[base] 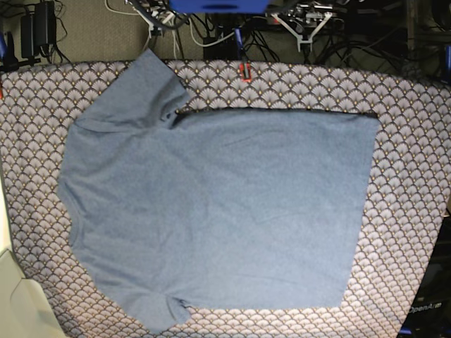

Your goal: Fold the T-shirt properly

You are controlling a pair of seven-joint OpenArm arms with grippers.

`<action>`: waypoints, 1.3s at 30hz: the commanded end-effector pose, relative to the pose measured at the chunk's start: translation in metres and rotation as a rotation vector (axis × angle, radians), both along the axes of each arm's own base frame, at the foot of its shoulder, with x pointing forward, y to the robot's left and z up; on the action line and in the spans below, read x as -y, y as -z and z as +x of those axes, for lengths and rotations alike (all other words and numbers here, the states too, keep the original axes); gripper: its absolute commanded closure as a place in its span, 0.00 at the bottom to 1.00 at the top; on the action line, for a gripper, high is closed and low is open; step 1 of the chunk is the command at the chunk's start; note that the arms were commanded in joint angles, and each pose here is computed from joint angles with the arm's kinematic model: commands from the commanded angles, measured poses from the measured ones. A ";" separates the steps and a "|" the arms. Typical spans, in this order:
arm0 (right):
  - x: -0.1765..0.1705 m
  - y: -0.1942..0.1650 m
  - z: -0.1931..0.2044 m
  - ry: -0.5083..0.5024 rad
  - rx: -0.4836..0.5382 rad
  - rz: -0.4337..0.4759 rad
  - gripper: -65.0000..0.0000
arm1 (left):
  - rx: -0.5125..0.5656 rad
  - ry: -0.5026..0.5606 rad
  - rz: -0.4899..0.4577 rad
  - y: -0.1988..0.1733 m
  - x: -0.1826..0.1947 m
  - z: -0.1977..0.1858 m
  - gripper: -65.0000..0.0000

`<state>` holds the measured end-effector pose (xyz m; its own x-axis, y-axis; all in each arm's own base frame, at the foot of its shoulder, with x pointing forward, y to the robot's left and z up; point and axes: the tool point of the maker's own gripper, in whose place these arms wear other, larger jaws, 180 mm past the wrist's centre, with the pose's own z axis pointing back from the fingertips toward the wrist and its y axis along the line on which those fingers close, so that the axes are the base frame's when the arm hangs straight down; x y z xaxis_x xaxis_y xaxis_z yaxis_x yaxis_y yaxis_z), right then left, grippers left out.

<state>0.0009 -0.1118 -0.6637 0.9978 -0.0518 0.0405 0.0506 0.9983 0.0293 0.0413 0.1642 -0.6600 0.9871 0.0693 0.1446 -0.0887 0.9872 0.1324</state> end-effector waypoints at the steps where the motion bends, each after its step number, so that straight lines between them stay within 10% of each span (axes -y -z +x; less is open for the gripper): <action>1: 0.002 -0.001 0.002 0.005 0.016 -0.013 1.00 | 0.008 0.004 0.004 0.000 -0.002 -0.003 1.00; 15: 0.015 -0.064 0.001 0.002 0.302 -0.047 1.00 | 0.295 0.074 -0.007 -0.053 -0.035 -0.009 1.00; 26: 0.042 -0.162 0.008 -0.053 0.508 -0.098 1.00 | 0.553 0.196 -0.154 -0.166 -0.007 0.011 1.00; 39: 0.046 -0.307 0.091 -0.092 0.895 -0.133 0.90 | 0.878 0.129 -0.099 -0.312 -0.033 0.062 0.98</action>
<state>0.0916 -0.1578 -0.3623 0.6055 0.0865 0.7911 -0.0150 0.9951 -0.0974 0.1059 0.1964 -0.3533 0.5319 0.0233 0.8465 -0.0078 0.9997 -0.0227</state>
